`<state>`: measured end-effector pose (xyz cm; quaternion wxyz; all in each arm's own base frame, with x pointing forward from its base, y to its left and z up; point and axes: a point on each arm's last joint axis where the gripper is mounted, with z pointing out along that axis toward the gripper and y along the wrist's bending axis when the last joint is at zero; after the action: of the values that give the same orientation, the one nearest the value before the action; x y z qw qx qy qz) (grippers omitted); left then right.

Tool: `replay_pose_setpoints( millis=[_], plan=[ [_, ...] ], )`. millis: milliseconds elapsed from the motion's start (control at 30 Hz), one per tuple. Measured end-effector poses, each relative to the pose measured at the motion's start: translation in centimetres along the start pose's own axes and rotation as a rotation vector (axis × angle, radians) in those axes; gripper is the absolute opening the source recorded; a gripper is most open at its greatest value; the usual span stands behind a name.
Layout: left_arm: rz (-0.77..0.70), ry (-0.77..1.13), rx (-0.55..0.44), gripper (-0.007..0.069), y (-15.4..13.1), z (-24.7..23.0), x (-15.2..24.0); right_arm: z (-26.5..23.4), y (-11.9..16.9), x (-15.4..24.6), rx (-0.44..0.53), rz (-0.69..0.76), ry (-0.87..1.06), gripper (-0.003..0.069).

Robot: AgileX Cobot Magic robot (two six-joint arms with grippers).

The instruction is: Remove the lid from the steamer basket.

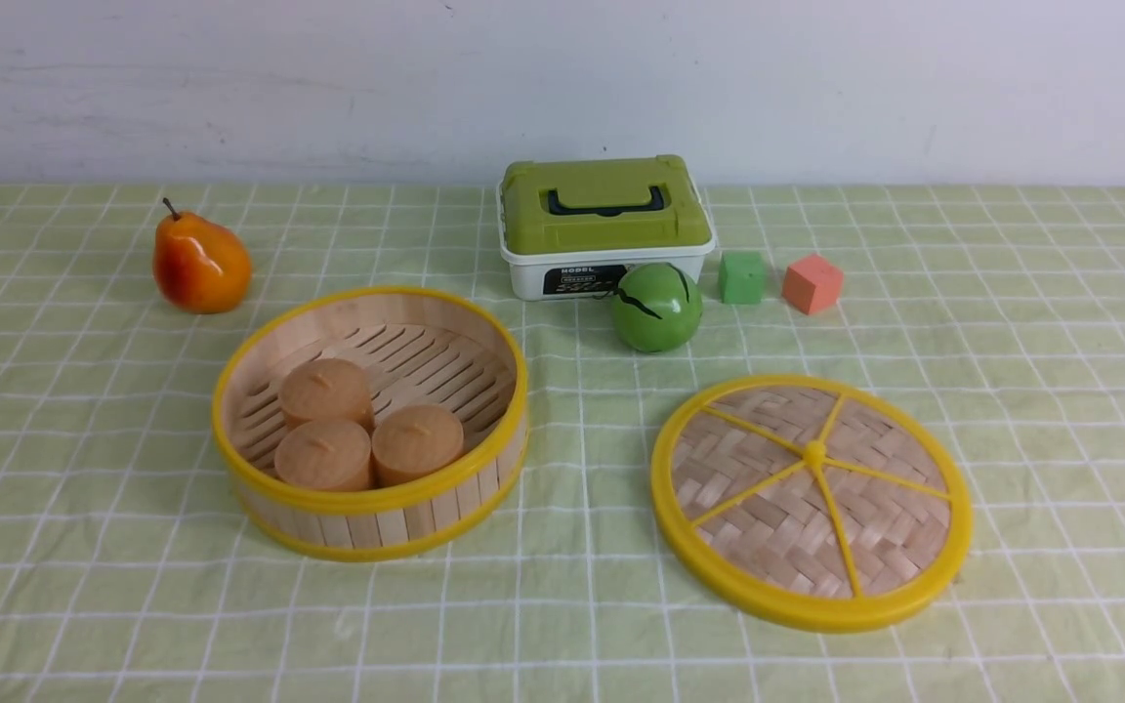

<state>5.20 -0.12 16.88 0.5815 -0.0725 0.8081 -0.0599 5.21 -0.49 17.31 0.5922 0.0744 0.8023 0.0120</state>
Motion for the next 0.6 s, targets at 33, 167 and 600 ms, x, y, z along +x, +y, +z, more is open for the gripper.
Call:
replay_pose_setpoints(
  millis=[33, 167, 600],
  plan=[
    [0.0, 0.0, 0.0, 0.0239, 0.0, 0.0, 0.0, 0.0, 0.0, 0.0, 0.0, 0.0, 0.0, 0.0083],
    [0.0, 0.0, 0.0, 0.0239, 0.0, 0.0, 0.0, 0.0, 0.0, 0.0, 0.0, 0.0, 0.0, 0.0083],
    [0.0, 0.0, 0.0, 0.0239, 0.0, 0.0, 0.0, 0.0, 0.0, 0.0, 0.0, 0.0, 0.0, 0.0097]
  ],
)
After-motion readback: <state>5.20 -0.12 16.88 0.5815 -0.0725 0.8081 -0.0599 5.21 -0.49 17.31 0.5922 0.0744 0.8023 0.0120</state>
